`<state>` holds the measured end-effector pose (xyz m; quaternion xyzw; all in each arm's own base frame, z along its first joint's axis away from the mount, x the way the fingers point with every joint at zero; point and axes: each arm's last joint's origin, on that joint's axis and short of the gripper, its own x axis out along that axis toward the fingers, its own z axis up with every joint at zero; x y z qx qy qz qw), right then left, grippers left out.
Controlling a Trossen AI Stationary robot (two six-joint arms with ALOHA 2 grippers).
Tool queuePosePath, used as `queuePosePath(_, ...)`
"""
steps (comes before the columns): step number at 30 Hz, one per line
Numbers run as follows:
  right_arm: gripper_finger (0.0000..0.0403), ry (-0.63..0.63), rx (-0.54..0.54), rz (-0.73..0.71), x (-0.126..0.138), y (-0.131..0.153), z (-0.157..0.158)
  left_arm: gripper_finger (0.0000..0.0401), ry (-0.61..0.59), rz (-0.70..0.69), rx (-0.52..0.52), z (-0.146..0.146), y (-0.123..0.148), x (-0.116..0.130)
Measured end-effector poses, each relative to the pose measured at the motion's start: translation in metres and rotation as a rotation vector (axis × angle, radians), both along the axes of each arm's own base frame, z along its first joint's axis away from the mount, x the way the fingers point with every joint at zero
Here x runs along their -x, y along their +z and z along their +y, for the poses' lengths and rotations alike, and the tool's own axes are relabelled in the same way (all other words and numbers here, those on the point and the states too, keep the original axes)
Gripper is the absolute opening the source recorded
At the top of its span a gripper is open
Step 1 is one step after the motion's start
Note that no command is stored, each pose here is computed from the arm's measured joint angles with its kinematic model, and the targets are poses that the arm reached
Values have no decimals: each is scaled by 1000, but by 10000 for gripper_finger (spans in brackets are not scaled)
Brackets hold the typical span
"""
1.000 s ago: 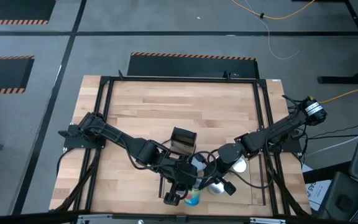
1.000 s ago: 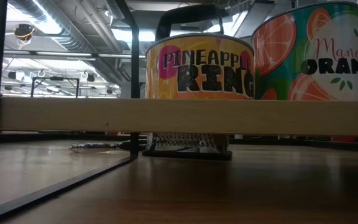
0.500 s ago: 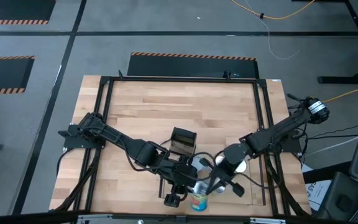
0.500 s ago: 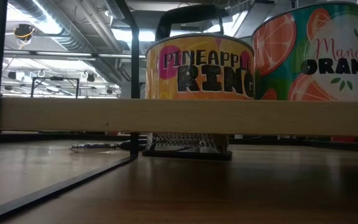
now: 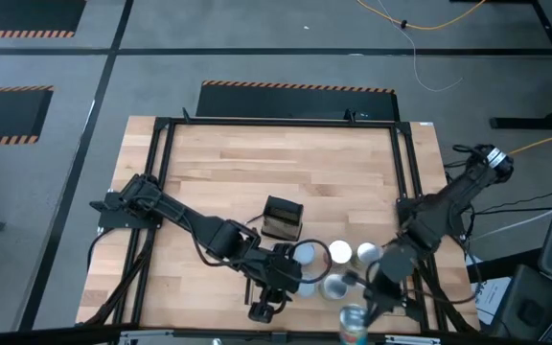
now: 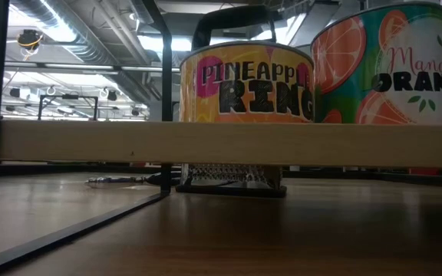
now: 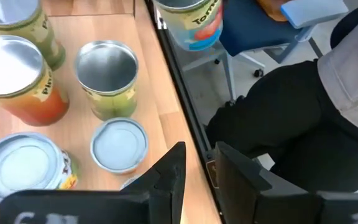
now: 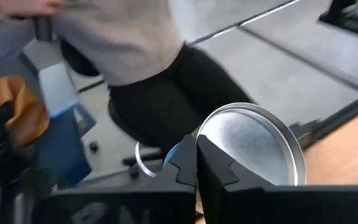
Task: Pick and place cans onto a shelf
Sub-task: Put the canned tomatoes on the shelf
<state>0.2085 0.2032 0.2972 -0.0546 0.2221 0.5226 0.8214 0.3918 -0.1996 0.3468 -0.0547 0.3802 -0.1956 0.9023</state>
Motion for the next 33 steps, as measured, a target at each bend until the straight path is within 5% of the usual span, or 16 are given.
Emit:
queuePosePath(10,0,0,244,62,41,-18,21,80,13,-7,-10,1,0,0)
queuePosePath(21,0,-102,453,71,52,-30,16,80,45,-20,-33,2,0,-1)
queuePosePath(33,0,-123,534,99,55,-35,10,80,45,-20,-33,2,0,-1)
